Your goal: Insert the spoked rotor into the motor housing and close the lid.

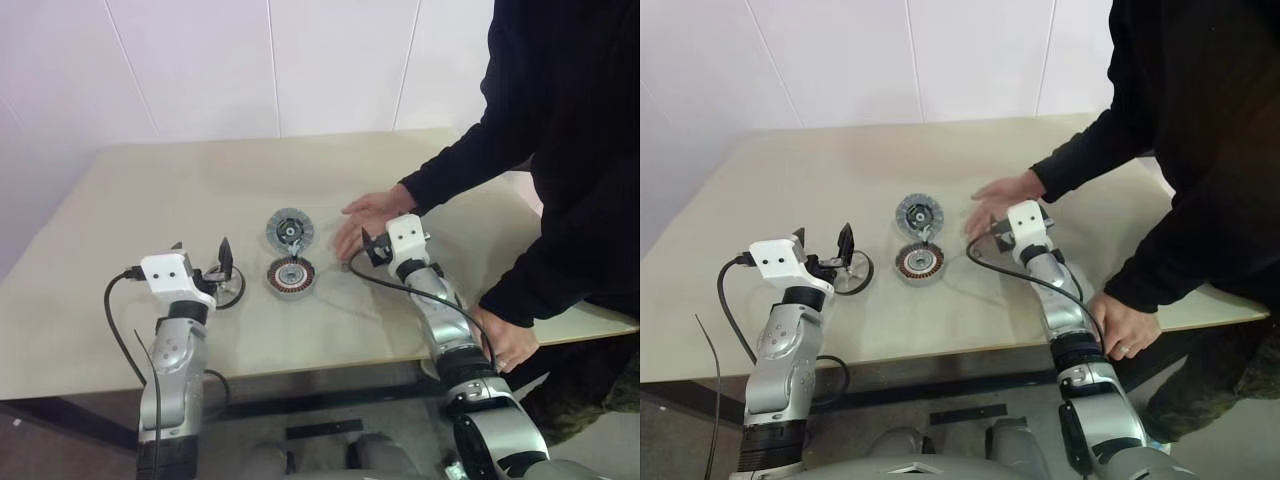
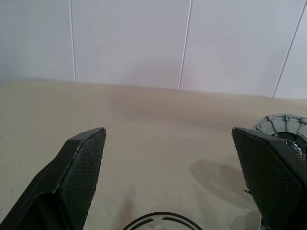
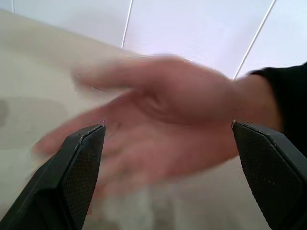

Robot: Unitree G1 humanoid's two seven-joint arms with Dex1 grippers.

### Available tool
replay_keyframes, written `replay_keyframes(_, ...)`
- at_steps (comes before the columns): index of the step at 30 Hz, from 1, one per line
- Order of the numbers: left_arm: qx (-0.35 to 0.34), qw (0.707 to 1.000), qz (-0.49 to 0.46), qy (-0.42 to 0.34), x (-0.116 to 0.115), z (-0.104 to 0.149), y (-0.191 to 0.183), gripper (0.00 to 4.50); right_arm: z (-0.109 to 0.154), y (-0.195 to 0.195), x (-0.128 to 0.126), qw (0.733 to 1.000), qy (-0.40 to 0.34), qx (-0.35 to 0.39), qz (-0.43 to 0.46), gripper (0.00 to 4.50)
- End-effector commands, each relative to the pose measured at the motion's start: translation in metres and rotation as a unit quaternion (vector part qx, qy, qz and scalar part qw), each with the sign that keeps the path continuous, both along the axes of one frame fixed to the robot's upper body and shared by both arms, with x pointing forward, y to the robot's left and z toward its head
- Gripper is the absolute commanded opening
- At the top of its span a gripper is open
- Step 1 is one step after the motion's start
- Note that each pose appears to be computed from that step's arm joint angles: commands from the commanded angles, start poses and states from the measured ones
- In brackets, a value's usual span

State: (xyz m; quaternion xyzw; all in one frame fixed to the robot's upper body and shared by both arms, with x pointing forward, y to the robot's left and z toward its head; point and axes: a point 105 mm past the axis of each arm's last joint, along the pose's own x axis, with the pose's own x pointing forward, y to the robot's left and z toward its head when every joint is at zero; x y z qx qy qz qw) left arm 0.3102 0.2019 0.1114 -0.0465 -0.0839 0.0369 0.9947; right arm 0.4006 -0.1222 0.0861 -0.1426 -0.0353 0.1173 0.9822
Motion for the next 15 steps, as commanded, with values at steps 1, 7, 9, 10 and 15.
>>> replay_keyframes(1,0.013,1.000,-0.009,-0.021,0.0004,0.0131,-0.0036,4.46,0.0227,0.0093,0.0038,0.999,-0.034,0.003,0.005,4.44)
replay_keyframes(7,0.014,1.000,-0.006,-0.018,-0.0006,0.0121,-0.0012,4.46,0.0208,0.0141,0.0038,1.000,-0.029,0.004,0.003,4.44)
replay_keyframes(9,0.016,1.000,-0.009,-0.018,-0.0003,0.0129,-0.0019,4.46,0.0220,0.0178,0.0041,1.000,-0.030,0.003,0.007,4.44)
replay_keyframes(10,0.017,1.000,-0.010,-0.018,-0.0001,0.0131,-0.0026,4.46,0.0224,0.0182,0.0044,1.000,-0.030,0.003,0.007,4.44)
replay_keyframes(15,0.014,1.000,-0.008,-0.018,0.0002,0.0126,-0.0021,4.46,0.0219,0.0149,0.0045,1.000,-0.029,0.002,0.004,4.44)
